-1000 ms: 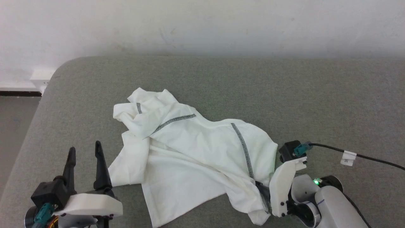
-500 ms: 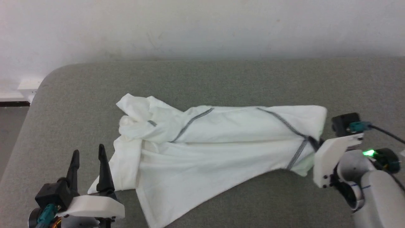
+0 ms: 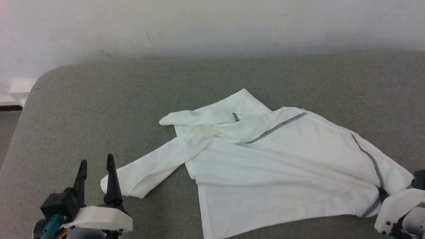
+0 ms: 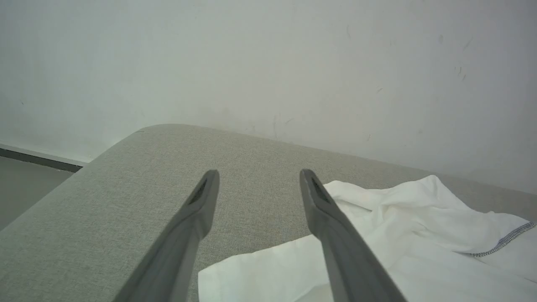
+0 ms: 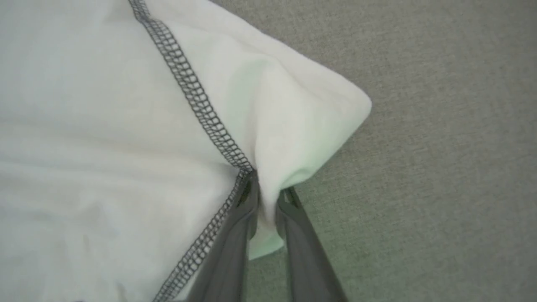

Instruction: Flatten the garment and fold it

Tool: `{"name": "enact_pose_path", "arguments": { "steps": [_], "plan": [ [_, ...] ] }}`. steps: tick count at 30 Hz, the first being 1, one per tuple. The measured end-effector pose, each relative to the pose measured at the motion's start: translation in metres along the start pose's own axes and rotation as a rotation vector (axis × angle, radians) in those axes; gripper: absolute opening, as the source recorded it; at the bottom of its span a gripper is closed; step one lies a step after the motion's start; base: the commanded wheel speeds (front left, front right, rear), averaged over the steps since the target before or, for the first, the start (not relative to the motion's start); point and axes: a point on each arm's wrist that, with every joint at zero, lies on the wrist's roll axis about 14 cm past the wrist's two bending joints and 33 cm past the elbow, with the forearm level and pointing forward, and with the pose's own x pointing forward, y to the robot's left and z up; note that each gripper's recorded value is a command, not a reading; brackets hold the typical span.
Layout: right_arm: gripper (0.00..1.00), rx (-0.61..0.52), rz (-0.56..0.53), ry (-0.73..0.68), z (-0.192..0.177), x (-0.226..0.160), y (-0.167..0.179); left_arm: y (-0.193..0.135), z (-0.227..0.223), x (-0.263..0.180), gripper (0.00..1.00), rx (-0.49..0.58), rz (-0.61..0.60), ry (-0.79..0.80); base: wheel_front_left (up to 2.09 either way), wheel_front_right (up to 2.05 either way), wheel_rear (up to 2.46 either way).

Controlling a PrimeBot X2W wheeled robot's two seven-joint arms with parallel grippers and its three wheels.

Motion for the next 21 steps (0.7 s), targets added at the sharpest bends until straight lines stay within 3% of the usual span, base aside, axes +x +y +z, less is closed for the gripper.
{"name": "enact_pose_path", "arguments": {
  "steps": [1, 12, 21],
  "plan": [
    [1.00, 0.010, 0.004, -0.019, 0.000, 0.001, 0.002, 0.000, -0.001, 0.000, 1.00, 0.000, -0.004, 0.003, 0.00, 0.00, 0.00],
    [1.00, 0.034, -0.003, -0.548, 0.090, -0.030, 0.006, 0.000, -0.001, -0.001, 1.00, 0.004, -0.009, 0.005, 0.00, 0.00, 0.00],
    [1.00, -0.042, 0.178, -0.725, 0.110, -0.077, 0.066, -0.007, 0.004, -0.002, 1.00, 0.016, -0.047, -0.002, 0.00, 0.00, 0.00]
  ]
}}
